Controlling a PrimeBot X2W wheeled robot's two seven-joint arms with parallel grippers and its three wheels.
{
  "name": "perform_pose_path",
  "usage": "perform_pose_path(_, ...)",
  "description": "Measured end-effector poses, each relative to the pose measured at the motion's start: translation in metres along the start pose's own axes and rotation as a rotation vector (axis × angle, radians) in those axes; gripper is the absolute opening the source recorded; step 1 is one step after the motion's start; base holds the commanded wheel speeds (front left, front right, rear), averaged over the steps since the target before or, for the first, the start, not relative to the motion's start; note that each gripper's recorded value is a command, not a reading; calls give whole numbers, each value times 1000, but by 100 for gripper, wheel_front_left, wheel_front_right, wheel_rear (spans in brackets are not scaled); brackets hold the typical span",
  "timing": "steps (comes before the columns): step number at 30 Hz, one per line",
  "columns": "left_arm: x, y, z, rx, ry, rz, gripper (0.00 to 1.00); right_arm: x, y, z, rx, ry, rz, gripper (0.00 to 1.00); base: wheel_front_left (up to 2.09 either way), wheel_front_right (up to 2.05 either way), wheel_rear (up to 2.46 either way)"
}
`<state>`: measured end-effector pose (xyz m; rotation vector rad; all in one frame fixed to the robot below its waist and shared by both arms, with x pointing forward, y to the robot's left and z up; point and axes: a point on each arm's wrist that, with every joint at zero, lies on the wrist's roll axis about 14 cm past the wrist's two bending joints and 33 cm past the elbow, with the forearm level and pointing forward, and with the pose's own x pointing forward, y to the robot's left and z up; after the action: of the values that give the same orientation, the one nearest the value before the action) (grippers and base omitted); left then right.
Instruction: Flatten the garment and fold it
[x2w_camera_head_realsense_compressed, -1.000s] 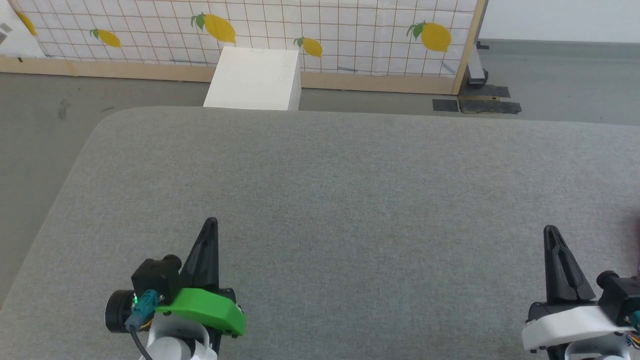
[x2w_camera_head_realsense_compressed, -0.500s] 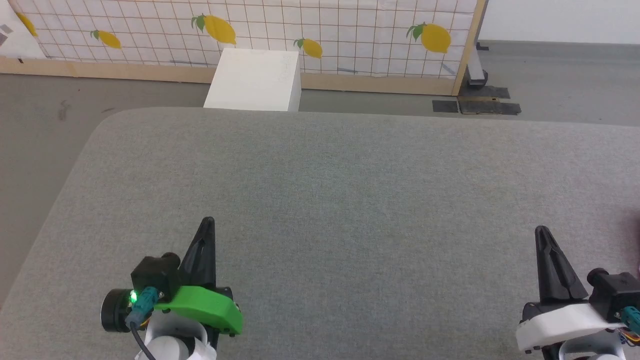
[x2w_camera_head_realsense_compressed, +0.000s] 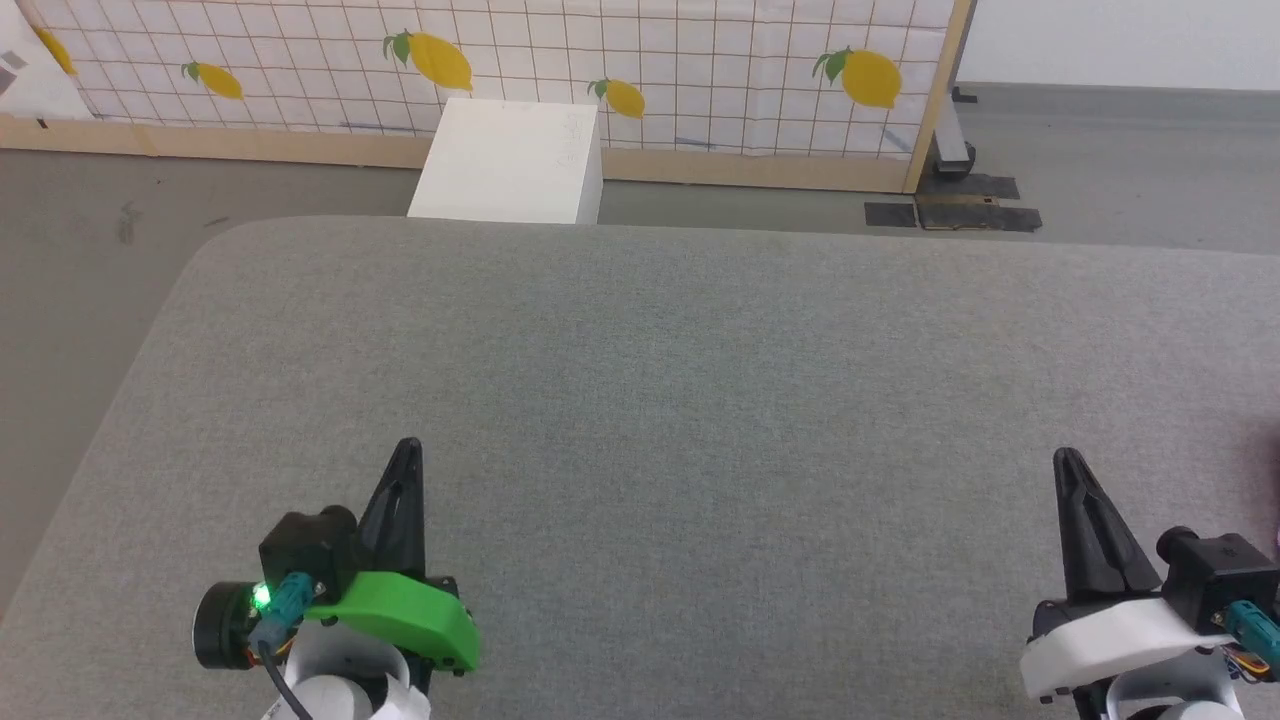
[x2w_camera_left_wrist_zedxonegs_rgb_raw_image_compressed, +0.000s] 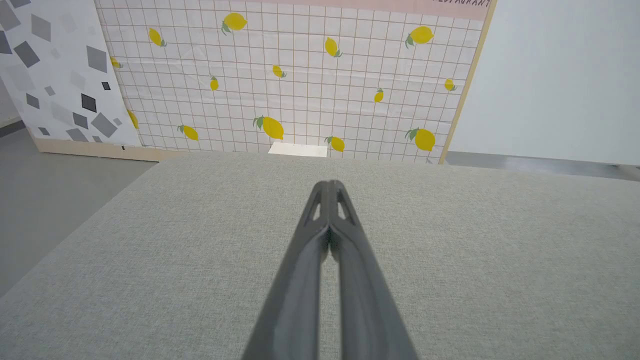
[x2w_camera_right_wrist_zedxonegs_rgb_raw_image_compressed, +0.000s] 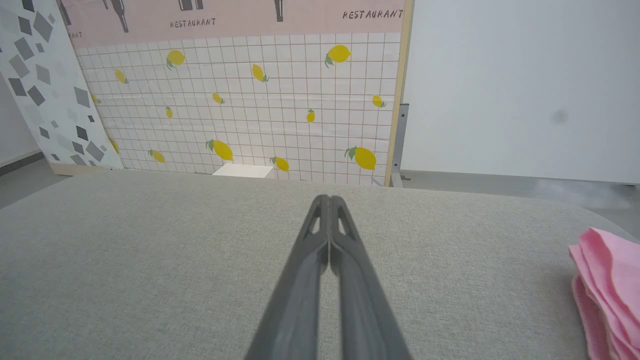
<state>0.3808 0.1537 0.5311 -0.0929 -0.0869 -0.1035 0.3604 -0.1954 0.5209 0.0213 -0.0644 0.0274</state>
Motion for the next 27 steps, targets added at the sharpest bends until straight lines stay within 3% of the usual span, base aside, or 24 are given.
perform_pose_path(27,-2,7,2,57,28,30,0,3,13,-2,-17,37,39,0,0,0,0)
